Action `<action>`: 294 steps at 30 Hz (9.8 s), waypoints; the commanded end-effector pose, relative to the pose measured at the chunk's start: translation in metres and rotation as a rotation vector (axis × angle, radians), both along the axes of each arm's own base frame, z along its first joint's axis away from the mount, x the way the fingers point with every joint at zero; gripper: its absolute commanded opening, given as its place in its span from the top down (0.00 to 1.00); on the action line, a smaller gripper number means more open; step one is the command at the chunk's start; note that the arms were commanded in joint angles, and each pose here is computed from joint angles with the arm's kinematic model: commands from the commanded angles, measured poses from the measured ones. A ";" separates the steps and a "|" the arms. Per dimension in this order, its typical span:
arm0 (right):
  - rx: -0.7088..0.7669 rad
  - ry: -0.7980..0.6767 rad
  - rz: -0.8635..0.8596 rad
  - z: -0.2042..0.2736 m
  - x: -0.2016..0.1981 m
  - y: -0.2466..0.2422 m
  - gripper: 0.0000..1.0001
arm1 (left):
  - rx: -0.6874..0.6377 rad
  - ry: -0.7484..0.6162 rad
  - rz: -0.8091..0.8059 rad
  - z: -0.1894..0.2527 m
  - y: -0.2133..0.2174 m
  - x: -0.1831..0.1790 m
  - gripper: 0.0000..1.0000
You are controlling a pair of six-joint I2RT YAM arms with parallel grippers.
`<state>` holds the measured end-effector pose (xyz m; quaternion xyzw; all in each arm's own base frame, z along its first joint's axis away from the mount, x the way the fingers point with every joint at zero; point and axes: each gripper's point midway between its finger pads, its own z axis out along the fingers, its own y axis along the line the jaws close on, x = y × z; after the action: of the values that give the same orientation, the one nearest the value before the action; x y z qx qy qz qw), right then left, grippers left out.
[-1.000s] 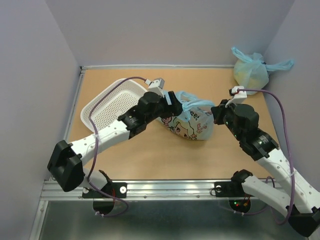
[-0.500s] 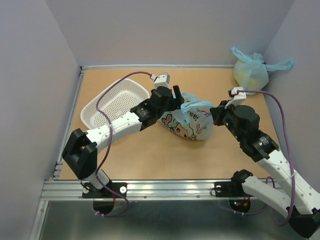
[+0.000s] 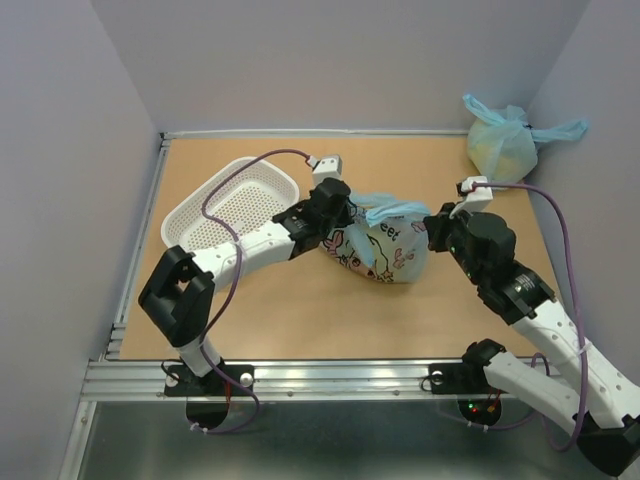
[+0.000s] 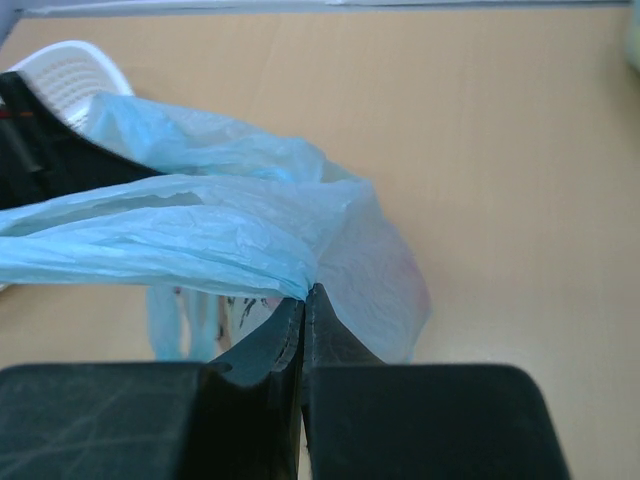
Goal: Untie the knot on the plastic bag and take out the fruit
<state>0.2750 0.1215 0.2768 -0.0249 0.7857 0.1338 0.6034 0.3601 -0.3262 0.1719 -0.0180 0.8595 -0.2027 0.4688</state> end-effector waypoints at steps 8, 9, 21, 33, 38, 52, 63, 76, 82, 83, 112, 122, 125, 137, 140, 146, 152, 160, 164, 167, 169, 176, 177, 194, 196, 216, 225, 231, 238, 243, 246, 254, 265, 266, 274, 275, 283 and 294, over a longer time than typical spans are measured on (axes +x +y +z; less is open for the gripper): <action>-0.094 -0.097 -0.621 0.011 0.003 -0.108 0.99 | 0.091 -0.069 0.053 0.022 0.122 0.012 1.00; -0.111 -0.089 -0.637 0.009 0.004 -0.110 0.99 | 0.093 -0.070 0.047 0.024 0.130 0.013 1.00; -0.128 0.016 -0.267 0.032 0.025 -0.045 0.20 | -0.147 -0.040 -0.337 0.049 0.083 -0.048 1.00; -0.172 0.100 0.345 0.085 0.017 0.056 0.13 | -0.099 -0.112 -0.415 0.081 0.076 -0.058 1.00; -0.210 0.191 0.502 0.047 0.026 0.087 0.13 | -0.086 -0.132 -0.435 0.088 0.077 -0.065 1.00; -0.289 0.395 0.775 -0.063 0.030 0.155 0.12 | -0.091 -0.146 -0.441 0.091 0.085 -0.084 1.00; -0.481 0.452 0.500 -0.132 0.076 0.118 0.69 | -0.049 -0.196 -0.512 0.093 0.092 -0.106 1.00; -0.286 0.246 -0.139 -0.007 0.087 0.026 1.00 | 0.062 -0.314 -0.173 0.139 0.104 0.017 0.91; -0.083 0.319 -0.248 -0.033 0.058 0.017 0.99 | -0.126 -0.353 -0.177 0.198 0.068 0.046 0.37; -0.055 0.322 -0.252 -0.032 0.056 0.018 1.00 | -0.145 -0.351 -0.171 0.201 0.070 0.039 0.31; 0.081 0.291 -0.079 -0.041 0.050 0.055 1.00 | -0.348 -0.115 -0.150 0.127 -0.020 -0.051 0.06; 0.080 0.270 -0.055 -0.033 0.050 0.059 0.99 | -0.207 -0.030 -0.118 0.052 -0.033 -0.046 0.10; 0.050 0.251 -0.070 -0.032 0.051 0.053 1.00 | -0.124 -0.002 -0.039 0.012 -0.014 -0.043 0.22; 0.001 0.307 -0.463 -0.080 0.067 -0.069 0.99 | 0.008 0.176 0.159 -0.099 0.099 -0.060 0.85; 0.031 0.344 -0.528 -0.092 0.072 -0.089 0.99 | 0.002 0.172 0.211 -0.100 0.129 -0.061 0.89; 0.069 0.371 -0.461 -0.087 0.091 -0.085 0.98 | -0.047 0.131 0.200 -0.081 0.149 -0.058 0.91; 0.065 0.283 -0.127 -0.032 0.086 -0.037 0.36 | -0.149 -0.004 -0.056 -0.003 0.088 -0.057 0.44; 0.009 0.195 0.057 0.030 0.053 -0.016 0.20 | -0.192 -0.073 -0.161 0.050 0.071 -0.075 0.18; -0.001 0.174 0.190 0.051 0.038 0.010 0.20 | -0.137 -0.104 -0.185 0.060 0.080 -0.085 0.18; -0.026 0.196 0.288 0.048 0.029 0.038 0.20 | -0.089 -0.104 -0.196 0.060 0.090 -0.093 0.18; -0.052 0.216 0.316 0.040 0.027 0.051 0.20 | -0.075 -0.127 -0.194 0.068 0.097 -0.097 0.18; -0.185 0.339 0.348 -0.019 0.021 0.108 0.21 | -0.057 -0.247 -0.327 0.109 0.077 -0.103 0.34; -0.207 0.359 0.329 -0.030 0.023 0.109 0.21 | -0.059 -0.244 -0.362 0.111 0.065 -0.101 0.36; -0.156 0.611 0.007 -0.146 -0.019 0.055 0.26 | -0.126 -0.050 -0.179 0.012 0.000 -0.007 0.46; -0.112 0.637 -0.008 -0.154 -0.032 0.050 0.27 | -0.185 -0.063 -0.098 0.016 0.013 0.017 0.45; 0.070 0.637 0.046 -0.129 -0.074 0.045 0.24 | -0.312 -0.128 -0.308 0.066 0.023 0.008 0.21; 0.035 0.509 0.117 -0.072 -0.041 0.065 0.24 | -0.049 -0.135 -0.432 0.043 0.026 -0.068 0.19; -0.004 0.544 0.117 -0.096 -0.034 0.070 0.24 | -0.039 -0.027 -0.412 -0.001 0.030 -0.102 0.19; -0.033 0.634 -0.016 -0.156 -0.056 0.039 0.25 | -0.024 0.049 -0.392 -0.038 0.055 -0.135 0.20; -0.002 0.661 -0.032 -0.169 -0.069 0.032 0.25 | 0.024 0.089 -0.461 -0.056 0.058 -0.157 0.19; 0.003 0.654 -0.013 -0.167 -0.070 0.034 0.25 | 0.014 0.056 -0.470 -0.044 0.053 -0.158 0.20; 0.010 0.595 0.005 -0.149 -0.062 0.036 0.25 | -0.063 -0.010 -0.220 0.019 0.053 -0.119 0.20; 0.027 0.612 0.010 -0.159 -0.066 0.038 0.25 | -0.041 0.124 -0.108 -0.031 0.057 -0.117 0.20; 0.028 0.615 0.014 -0.159 -0.067 0.039 0.25 | -0.051 0.140 -0.089 -0.037 0.059 -0.118 0.20; 0.032 0.634 0.028 -0.169 -0.071 0.040 0.25 | -0.027 0.181 -0.014 -0.066 0.079 -0.124 0.20; 0.030 0.636 0.029 -0.170 -0.072 0.039 0.25 | -0.023 0.187 -0.021 -0.070 0.079 -0.125 0.20; 0.030 0.645 0.035 -0.174 -0.071 0.042 0.25 | -0.057 0.199 -0.175 -0.075 0.047 -0.129 0.23; 0.039 0.655 0.029 -0.180 -0.072 0.043 0.25 | -0.053 0.284 -0.179 -0.103 0.032 -0.126 0.30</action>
<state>0.2002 0.1610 0.1002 0.0115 0.9392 0.1474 0.3100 0.2261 -0.2820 0.0616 0.0272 0.9156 -0.2417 0.3200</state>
